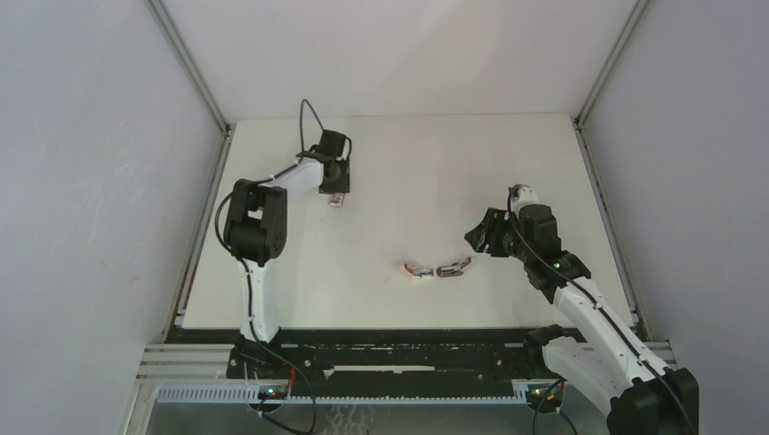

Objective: Load the staples into the stapler

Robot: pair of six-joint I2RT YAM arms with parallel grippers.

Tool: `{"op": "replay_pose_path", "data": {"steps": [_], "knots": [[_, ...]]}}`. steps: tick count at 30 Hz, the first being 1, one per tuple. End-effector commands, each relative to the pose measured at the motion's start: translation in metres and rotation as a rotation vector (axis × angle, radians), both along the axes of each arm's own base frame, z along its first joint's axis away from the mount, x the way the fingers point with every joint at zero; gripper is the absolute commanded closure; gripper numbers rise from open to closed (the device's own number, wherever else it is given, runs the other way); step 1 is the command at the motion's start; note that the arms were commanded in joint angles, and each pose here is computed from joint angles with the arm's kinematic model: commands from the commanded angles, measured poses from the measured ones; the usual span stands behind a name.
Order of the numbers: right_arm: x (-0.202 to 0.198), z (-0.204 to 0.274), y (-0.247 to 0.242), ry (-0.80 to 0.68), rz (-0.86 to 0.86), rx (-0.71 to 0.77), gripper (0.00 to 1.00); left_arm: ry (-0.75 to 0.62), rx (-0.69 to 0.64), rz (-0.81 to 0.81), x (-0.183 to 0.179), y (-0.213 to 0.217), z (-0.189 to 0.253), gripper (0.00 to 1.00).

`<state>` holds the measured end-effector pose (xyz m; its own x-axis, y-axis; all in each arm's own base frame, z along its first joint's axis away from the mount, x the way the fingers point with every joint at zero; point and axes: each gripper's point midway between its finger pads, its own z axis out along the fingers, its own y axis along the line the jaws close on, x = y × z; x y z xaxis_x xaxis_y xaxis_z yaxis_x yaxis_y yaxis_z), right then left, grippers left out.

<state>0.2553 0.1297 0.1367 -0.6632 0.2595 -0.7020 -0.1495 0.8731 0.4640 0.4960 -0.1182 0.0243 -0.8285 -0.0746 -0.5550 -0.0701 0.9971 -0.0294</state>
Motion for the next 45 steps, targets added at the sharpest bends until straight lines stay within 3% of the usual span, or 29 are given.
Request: {"op": "replay_pose_path", "data": {"steps": [1, 8, 14, 21, 30, 37, 45], "knots": [[0.006, 0.022, 0.005, -0.059, -0.008, 0.023, 0.47, -0.045, 0.047, -0.29, -0.037, -0.051, 0.028, 0.54], [0.006, 0.019, 0.009, -0.05, 0.004, 0.019, 0.47, -0.007, 0.063, -0.638, -0.104, -0.117, 0.016, 0.47], [0.006, 0.019, 0.013, -0.05, 0.011, 0.023, 0.47, 0.024, 0.111, -0.687, -0.12, -0.121, 0.003, 0.39], [0.005, 0.021, 0.013, -0.052, 0.004, 0.028, 0.47, 0.009, 0.096, -0.698, -0.126, -0.125, 0.0, 0.53], [0.002, 0.037, 0.018, -0.054, 0.041, 0.145, 0.45, -0.27, -0.052, -0.663, -0.137, -0.137, 0.098, 0.56], [0.0, 0.066, 0.038, -0.026, 0.173, 0.254, 0.43, -0.259, -0.019, -0.767, -0.191, -0.144, 0.152, 0.56], [-0.01, 0.09, 0.07, 0.0, 0.38, 0.327, 0.41, -0.21, 0.047, -1.09, -0.261, -0.171, 0.168, 0.55]]}}
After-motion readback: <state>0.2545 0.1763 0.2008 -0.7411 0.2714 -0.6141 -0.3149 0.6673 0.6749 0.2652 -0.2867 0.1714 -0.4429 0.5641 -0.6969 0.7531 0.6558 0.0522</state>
